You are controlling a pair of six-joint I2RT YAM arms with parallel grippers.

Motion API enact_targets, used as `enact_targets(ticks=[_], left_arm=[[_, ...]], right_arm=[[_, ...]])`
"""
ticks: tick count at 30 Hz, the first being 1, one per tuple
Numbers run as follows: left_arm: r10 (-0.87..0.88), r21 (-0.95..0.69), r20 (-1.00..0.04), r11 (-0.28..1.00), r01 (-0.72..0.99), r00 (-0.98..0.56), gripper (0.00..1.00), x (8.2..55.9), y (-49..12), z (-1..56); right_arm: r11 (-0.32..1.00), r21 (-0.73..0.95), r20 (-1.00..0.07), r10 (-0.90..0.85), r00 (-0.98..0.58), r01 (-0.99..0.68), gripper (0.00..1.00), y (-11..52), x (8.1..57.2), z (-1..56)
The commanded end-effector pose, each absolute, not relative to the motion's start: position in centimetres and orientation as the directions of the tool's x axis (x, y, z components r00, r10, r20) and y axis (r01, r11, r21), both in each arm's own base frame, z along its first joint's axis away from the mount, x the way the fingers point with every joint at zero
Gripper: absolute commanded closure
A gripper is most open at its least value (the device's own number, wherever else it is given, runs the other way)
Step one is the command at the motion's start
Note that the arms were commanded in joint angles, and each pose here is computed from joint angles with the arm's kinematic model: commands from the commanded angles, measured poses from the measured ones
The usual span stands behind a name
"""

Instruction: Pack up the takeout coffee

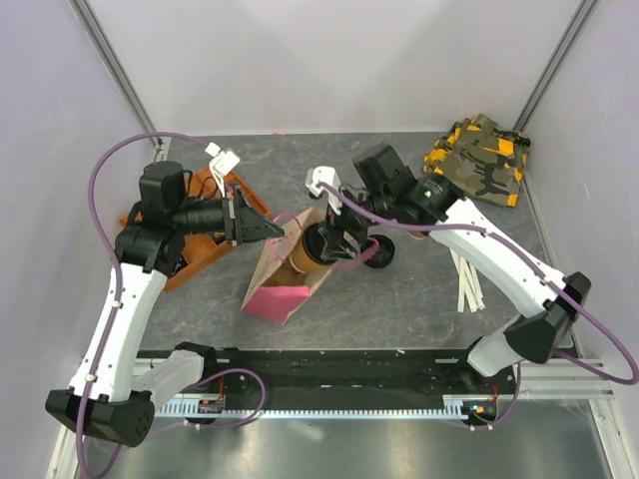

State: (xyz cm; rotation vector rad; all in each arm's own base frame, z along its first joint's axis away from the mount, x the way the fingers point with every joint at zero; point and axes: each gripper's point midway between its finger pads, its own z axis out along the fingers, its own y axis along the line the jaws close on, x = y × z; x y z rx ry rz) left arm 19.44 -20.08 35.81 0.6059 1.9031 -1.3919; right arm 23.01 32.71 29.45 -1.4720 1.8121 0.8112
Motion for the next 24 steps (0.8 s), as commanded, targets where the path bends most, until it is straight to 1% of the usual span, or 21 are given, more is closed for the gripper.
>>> enact_targets(ticks=[1, 2, 3, 5, 6, 11, 13, 17, 19, 24], left_arm=[[-0.017, -0.561, -0.818, 0.243, 0.791, -0.575, 0.98, 17.8, -20.7, 36.4], [-0.02, -0.553, -0.823, 0.256, 0.793, -0.567, 0.98, 17.9, -20.9, 36.4], [-0.023, -0.544, -0.83, 0.256, 0.799, -0.558, 0.98, 18.0, -21.1, 36.3], [-0.012, -0.543, -0.83, 0.241, 0.804, -0.557, 0.98, 17.8, -21.8, 36.4], [-0.009, -0.536, -0.835, 0.235, 0.811, -0.55, 0.98, 17.8, -22.0, 36.9], [0.012, -0.562, -0.816, 0.211, 0.8, -0.577, 0.98, 18.5, -22.8, 36.9], [0.031, -0.544, -0.828, 0.194, 0.816, -0.559, 0.98, 18.1, -23.2, 36.7], [0.042, -0.559, -0.816, 0.204, 0.804, -0.577, 0.98, 18.2, -23.3, 35.9], [0.051, -0.556, -0.817, 0.193, 0.808, -0.575, 0.98, 18.0, -23.5, 35.8], [0.061, -0.567, -0.808, 0.19, 0.801, -0.586, 0.98, 18.2, -23.6, 35.2]], right_arm=[[0.16, -0.023, -0.846, -0.528, -0.066, -0.987, 0.68, 31.8, 21.7, 29.1], [0.186, -0.047, -0.858, -0.511, -0.056, -0.981, 0.68, 31.2, 21.6, 29.5], [0.21, -0.015, -0.848, -0.521, -0.098, -0.978, 0.69, 30.9, 21.4, 27.8], [0.243, -0.033, -0.866, -0.491, -0.094, -0.97, 0.68, 30.8, 21.6, 28.0], [0.258, -0.022, -0.857, -0.502, -0.115, -0.966, 0.69, 30.5, 21.6, 26.9], [0.313, -0.063, -0.874, -0.476, -0.099, -0.948, 0.68, 29.4, 21.8, 26.3], [0.326, -0.062, -0.893, -0.44, -0.093, -0.943, 0.67, 29.5, 21.8, 26.7], [0.341, -0.065, -0.892, -0.442, -0.099, -0.938, 0.66, 29.2, 21.9, 25.5], [0.37, -0.09, -0.898, -0.431, -0.085, -0.925, 0.67, 29.3, 22.8, 25.6], [0.352, -0.126, -0.907, -0.42, -0.037, -0.927, 0.67, 29.8, 23.3, 25.7]])
